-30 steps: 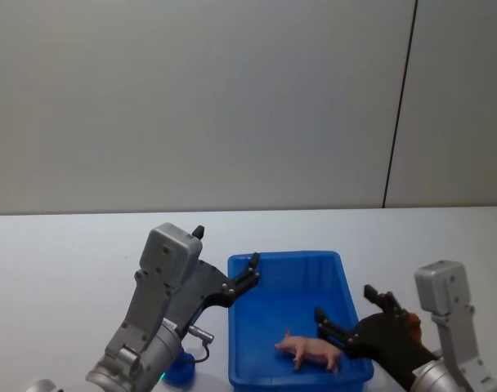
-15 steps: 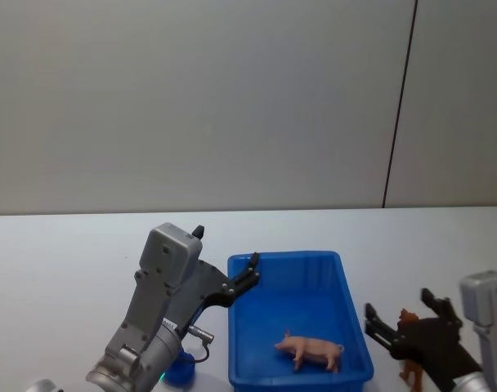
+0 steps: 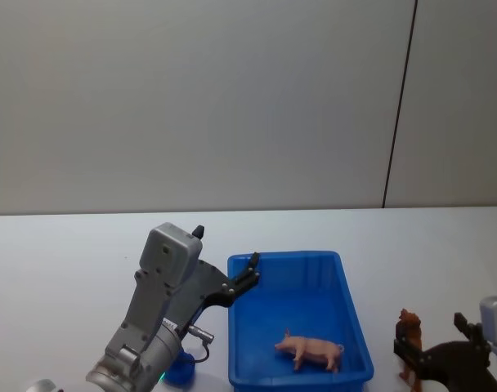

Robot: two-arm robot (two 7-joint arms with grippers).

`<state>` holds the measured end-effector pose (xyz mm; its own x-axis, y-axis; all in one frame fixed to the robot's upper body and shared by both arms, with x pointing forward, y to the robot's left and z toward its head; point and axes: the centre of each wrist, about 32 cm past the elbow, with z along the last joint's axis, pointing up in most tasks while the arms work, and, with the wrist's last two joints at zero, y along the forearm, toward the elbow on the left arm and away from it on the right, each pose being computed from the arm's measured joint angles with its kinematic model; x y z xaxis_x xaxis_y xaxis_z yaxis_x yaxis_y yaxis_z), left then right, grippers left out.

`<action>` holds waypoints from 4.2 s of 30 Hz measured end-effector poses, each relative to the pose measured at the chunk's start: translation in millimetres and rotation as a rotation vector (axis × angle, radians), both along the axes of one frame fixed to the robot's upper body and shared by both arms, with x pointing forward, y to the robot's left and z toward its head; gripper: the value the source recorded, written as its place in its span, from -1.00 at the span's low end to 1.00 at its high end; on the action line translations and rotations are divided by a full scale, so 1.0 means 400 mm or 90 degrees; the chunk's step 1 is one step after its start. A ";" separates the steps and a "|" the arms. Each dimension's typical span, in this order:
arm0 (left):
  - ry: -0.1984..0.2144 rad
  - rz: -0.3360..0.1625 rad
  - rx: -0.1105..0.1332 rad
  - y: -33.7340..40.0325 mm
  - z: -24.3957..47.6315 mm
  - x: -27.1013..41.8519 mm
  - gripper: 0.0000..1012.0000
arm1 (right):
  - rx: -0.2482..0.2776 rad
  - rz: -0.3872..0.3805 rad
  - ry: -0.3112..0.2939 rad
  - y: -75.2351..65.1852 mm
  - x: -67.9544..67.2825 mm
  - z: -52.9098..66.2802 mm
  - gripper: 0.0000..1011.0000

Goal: Pick up the two dolls from the table and place them into the box.

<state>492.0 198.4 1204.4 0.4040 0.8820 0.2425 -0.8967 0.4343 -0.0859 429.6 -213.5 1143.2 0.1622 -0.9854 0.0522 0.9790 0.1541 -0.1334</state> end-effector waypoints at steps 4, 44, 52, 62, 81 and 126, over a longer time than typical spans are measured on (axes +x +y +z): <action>0.000 0.000 0.000 0.000 0.000 0.000 0.98 | -0.002 -0.003 0.013 -0.001 -0.001 -0.015 0.98; 0.000 0.000 0.000 0.000 0.000 0.000 0.98 | -0.014 0.040 0.030 0.020 0.026 -0.061 -0.42; 0.000 0.000 0.000 0.000 0.000 0.000 0.98 | -0.012 0.073 -0.029 0.021 0.030 -0.021 -0.42; 0.000 0.000 0.000 0.000 0.000 0.000 0.98 | -0.001 0.145 -0.073 0.037 0.057 0.019 -0.42; 0.000 0.000 0.000 0.000 0.000 0.000 0.98 | 0.017 0.222 -0.065 0.086 0.138 0.019 0.39; 0.038 0.038 -0.008 0.027 -0.006 -0.020 0.98 | 0.060 0.052 -0.084 0.005 0.062 0.000 0.98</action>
<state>483.9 209.3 1202.0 0.3633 0.9081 0.2082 -0.9248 0.3786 -0.0374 454.2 -211.5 1143.3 0.2399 -0.9707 -0.0144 0.9707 0.2397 0.0140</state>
